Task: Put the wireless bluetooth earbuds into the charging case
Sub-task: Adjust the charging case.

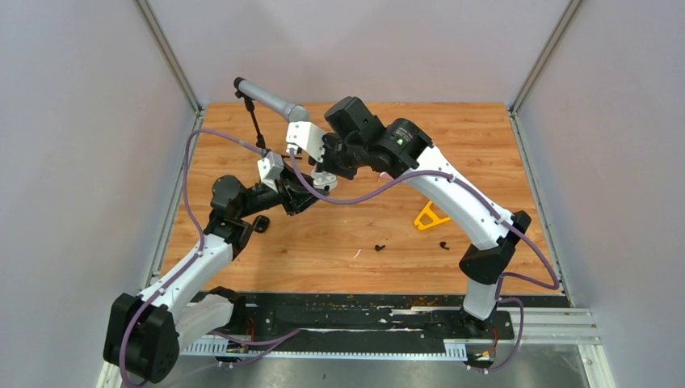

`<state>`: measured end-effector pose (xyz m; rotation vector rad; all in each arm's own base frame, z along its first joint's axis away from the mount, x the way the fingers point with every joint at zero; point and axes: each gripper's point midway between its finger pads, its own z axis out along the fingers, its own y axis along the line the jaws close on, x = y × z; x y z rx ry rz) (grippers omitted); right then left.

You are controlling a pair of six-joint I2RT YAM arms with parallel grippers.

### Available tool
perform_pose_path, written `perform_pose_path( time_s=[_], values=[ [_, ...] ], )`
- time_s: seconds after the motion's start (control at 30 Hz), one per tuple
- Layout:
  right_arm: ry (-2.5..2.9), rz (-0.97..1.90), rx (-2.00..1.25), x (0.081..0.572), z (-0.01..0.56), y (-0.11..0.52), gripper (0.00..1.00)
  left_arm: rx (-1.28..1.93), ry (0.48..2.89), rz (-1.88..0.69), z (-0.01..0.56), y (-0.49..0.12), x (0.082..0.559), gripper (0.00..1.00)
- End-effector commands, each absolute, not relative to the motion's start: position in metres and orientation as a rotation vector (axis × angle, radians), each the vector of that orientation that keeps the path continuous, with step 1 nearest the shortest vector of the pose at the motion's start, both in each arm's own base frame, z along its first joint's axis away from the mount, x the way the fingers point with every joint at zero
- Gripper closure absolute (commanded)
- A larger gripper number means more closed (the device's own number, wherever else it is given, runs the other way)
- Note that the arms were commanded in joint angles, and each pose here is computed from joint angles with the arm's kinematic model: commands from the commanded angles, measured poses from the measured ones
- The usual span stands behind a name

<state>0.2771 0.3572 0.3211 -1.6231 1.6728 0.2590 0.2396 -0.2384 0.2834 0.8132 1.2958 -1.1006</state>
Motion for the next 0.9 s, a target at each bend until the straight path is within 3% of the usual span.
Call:
perform_pose_path(
  time_s=[0.0, 0.43, 0.67, 0.87],
  values=[
    [1.642, 0.263, -1.554, 0.282, 0.3367, 0.3639, 1.0, 0.794, 1.273, -1.103, 0.2893, -0.2394, 0.24, 0.55],
    [1.628, 0.259, -1.556, 0.2795, 0.3377, 0.3681, 1.0, 0.784, 1.283, -1.112, 0.2882, -0.2404, 0.2408, 0.6],
    [1.624, 0.226, -1.564, 0.2801, 0.3351, 0.368, 1.0, 0.738, 1.29, -1.132, 0.2953, -0.2395, 0.242, 0.55],
    [1.625, 0.222, -1.561, 0.2799, 0.3353, 0.3681, 1.0, 0.753, 1.288, -1.121, 0.2923, -0.2393, 0.2413, 0.68]
  ],
)
